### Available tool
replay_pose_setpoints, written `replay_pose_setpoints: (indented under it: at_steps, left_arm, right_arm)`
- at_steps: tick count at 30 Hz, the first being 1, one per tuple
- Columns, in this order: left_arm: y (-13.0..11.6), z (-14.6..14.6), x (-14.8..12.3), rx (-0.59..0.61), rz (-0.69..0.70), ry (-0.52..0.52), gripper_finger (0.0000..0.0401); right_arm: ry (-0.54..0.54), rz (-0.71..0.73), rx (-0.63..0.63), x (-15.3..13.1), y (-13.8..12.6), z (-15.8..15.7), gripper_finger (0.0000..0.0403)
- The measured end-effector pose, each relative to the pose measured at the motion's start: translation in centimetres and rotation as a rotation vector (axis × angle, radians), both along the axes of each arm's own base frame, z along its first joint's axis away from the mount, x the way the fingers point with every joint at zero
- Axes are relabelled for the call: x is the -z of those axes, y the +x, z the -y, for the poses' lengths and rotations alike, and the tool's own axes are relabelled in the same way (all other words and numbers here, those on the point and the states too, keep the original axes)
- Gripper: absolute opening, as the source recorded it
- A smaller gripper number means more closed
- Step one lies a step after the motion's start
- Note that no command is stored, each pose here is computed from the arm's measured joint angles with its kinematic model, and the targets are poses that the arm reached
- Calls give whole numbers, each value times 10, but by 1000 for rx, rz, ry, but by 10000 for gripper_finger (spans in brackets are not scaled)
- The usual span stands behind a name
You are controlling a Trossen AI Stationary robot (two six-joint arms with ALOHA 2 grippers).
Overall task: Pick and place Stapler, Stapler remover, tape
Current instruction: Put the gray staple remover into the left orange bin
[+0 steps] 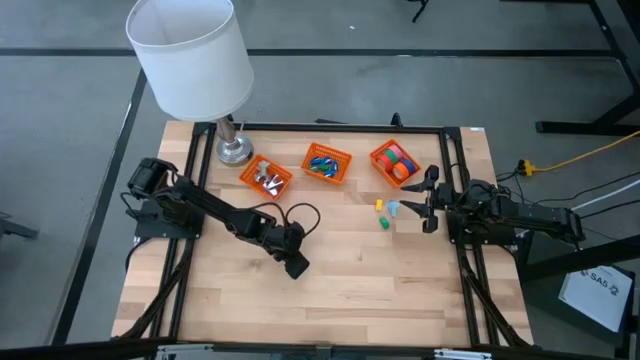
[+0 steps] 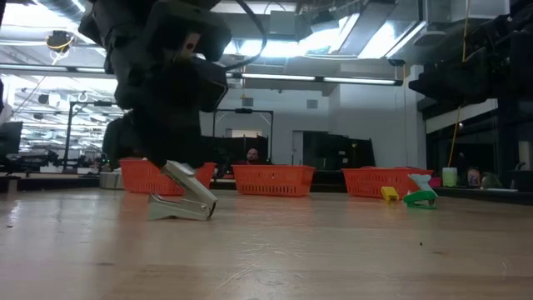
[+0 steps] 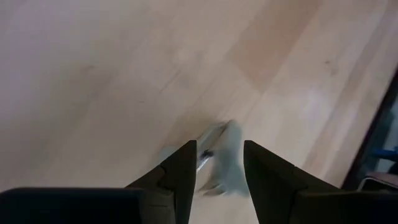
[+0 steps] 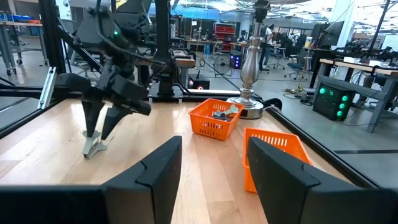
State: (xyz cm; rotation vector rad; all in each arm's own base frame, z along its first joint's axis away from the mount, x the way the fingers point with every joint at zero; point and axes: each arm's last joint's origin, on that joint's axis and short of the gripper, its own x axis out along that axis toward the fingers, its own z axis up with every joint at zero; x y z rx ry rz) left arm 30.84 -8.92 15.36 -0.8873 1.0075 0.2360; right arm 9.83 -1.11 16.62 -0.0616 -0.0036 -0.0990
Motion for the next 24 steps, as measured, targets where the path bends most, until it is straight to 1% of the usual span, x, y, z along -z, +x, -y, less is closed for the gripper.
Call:
replay_pose_setpoints:
  at_steps: [5, 8, 11, 19, 21, 24]
  left_arm:
    - [2, 2, 4, 8, 2, -7, 124]
    - [2, 2, 4, 18, 3, -5, 113]
    - [2, 2, 4, 27, 4, -7, 92]
    - [3, 3, 3, 37, 16, -7, 17]
    - [3, 3, 2, 37, 18, -7, 9]
    - [4, 3, 2, 54, 25, 6, 10]
  right_arm:
    - [0, 0, 0, 0, 0, 0, 188]
    - [0, 0, 0, 0, 0, 0, 188]
    - [0, 0, 0, 0, 0, 0, 188]
    - [0, 0, -1, 0, 0, 0, 188]
    - [0, 0, 0, 0, 0, 0, 188]
    - [0, 0, 0, 0, 0, 0, 188]
